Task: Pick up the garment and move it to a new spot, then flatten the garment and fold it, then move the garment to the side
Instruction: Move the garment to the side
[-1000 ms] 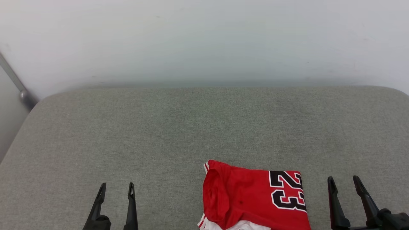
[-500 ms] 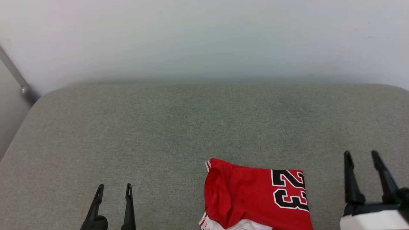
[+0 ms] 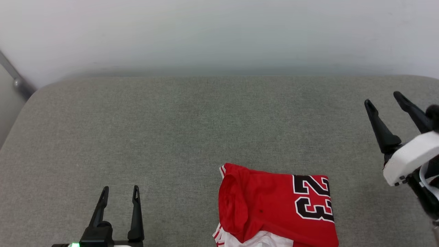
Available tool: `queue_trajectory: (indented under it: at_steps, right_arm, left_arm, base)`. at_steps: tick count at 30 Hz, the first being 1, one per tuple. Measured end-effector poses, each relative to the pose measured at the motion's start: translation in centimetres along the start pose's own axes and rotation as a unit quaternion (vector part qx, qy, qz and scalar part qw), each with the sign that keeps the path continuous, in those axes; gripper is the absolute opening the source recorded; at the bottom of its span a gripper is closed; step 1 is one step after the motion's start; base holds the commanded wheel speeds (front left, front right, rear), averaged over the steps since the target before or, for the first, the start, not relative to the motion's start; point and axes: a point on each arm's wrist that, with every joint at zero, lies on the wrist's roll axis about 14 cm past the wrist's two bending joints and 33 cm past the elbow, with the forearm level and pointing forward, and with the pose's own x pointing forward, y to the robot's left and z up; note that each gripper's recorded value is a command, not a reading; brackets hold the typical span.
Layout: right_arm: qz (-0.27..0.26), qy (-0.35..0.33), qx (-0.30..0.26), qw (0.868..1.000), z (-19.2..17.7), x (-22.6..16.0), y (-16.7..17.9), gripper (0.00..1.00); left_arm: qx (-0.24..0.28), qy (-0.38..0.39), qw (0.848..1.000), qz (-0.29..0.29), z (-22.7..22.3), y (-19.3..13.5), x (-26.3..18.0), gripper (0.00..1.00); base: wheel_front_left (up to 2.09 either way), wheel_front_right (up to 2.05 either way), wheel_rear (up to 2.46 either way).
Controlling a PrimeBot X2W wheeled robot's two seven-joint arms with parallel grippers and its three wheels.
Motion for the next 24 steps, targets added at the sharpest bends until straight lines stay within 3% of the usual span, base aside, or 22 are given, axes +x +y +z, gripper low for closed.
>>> queue_trajectory:
  at_steps: [2, 5, 8, 11, 16, 17, 19, 20, 21, 24]
  right_arm:
    - [0.027, 0.078, 0.022, 0.996, -2.1, 0.3, 0.4, 1.00]
    - [0.064, 0.204, 0.058, 0.975, -6.2, -0.7, 1.0, 1.00]
    - [0.081, 0.304, 0.104, 0.944, -9.6, -2.3, 0.9, 1.00]
    - [0.105, 0.397, 0.145, 0.900, -13.4, -4.7, 2.0, 1.00]
    - [0.128, 0.481, 0.228, 0.837, -17.1, -7.3, 3.4, 1.00]
    - [0.134, 0.499, 0.260, 0.816, -18.4, -7.5, 4.1, 1.00]
    - [0.145, 0.508, 0.283, 0.801, -19.1, -7.4, 5.3, 1.00]
    - [0.145, 0.508, 0.283, 0.801, -19.1, -7.4, 5.3, 1.00]
    - [0.156, 0.515, 0.296, 0.789, -19.8, -7.3, 6.5, 1.00]
    - [0.165, 0.521, 0.306, 0.779, -20.4, -7.1, 7.4, 1.00]
  left_arm:
    - [0.000, 0.004, 1.000, 0.001, -0.2, 0.0, 0.2, 1.00]
    - [-0.001, 0.006, 1.000, 0.000, -0.5, 0.0, 0.7, 1.00]
    - [-0.001, 0.011, 1.000, -0.002, -0.8, -0.1, 1.2, 1.00]
    - [-0.001, 0.013, 1.000, -0.001, -1.0, -0.2, 1.8, 1.00]
    - [0.000, 0.021, 1.000, -0.002, -1.7, -0.2, 2.8, 1.00]
    - [0.000, 0.026, 1.000, -0.001, -2.1, -0.2, 3.5, 1.00]
    - [0.001, 0.031, 1.000, 0.000, -2.5, -0.1, 3.9, 1.00]
    - [0.001, 0.031, 1.000, 0.000, -2.5, -0.1, 3.9, 1.00]
    - [0.001, 0.036, 0.999, -0.001, -3.0, -0.2, 4.2, 1.00]
    - [0.001, 0.039, 0.999, -0.002, -3.3, -0.3, 4.6, 1.00]
  base:
    - [0.00, 0.00, 0.00]
    - [0.00, 0.00, 0.00]
    - [0.00, 0.00, 0.00]
    - [0.00, 0.00, 0.00]
    - [0.00, 0.00, 0.00]
    - [0.00, 0.00, 0.00]
    - [0.00, 0.00, 0.00]
    - [0.00, 0.00, 0.00]
    - [0.00, 0.00, 0.00]
    - [0.00, 0.00, 0.00]
